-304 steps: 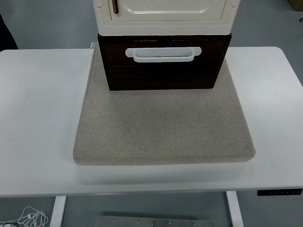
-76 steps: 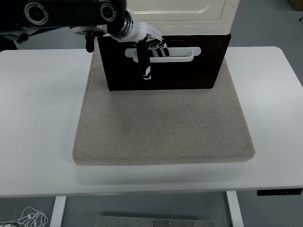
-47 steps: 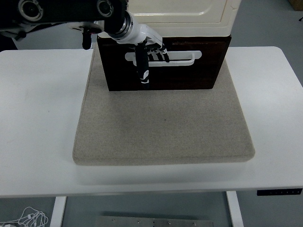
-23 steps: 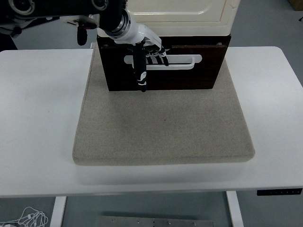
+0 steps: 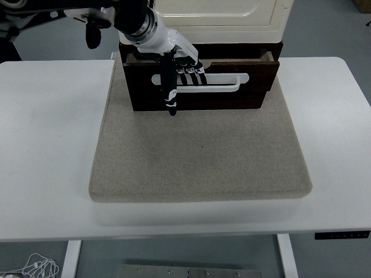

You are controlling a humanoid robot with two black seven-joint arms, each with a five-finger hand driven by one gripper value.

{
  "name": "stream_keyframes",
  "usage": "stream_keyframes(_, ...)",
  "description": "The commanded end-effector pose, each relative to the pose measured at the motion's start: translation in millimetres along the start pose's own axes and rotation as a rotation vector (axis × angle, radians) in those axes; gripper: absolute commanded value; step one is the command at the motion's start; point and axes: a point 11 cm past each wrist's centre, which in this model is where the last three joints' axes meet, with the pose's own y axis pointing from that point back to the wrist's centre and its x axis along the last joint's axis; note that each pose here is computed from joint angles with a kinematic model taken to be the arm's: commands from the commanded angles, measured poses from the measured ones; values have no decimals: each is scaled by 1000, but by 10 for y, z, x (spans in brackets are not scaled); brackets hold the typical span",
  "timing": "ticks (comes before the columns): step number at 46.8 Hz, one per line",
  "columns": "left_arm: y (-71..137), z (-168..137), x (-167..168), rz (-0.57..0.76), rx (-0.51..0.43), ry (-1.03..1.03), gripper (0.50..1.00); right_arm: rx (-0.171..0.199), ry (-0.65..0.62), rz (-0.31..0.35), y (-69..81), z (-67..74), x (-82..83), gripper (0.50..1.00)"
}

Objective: Open the drawer under the combination cabinet

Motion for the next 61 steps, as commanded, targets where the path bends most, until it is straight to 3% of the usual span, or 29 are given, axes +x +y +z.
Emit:
stream_keyframes(1,0,5,-13,-9,-1,-5,1000,0,0,1,1,1,4,926)
stream_keyframes(61,115,102,-77,-80,-59,-36,1000,0,0,1,1,1,4,926)
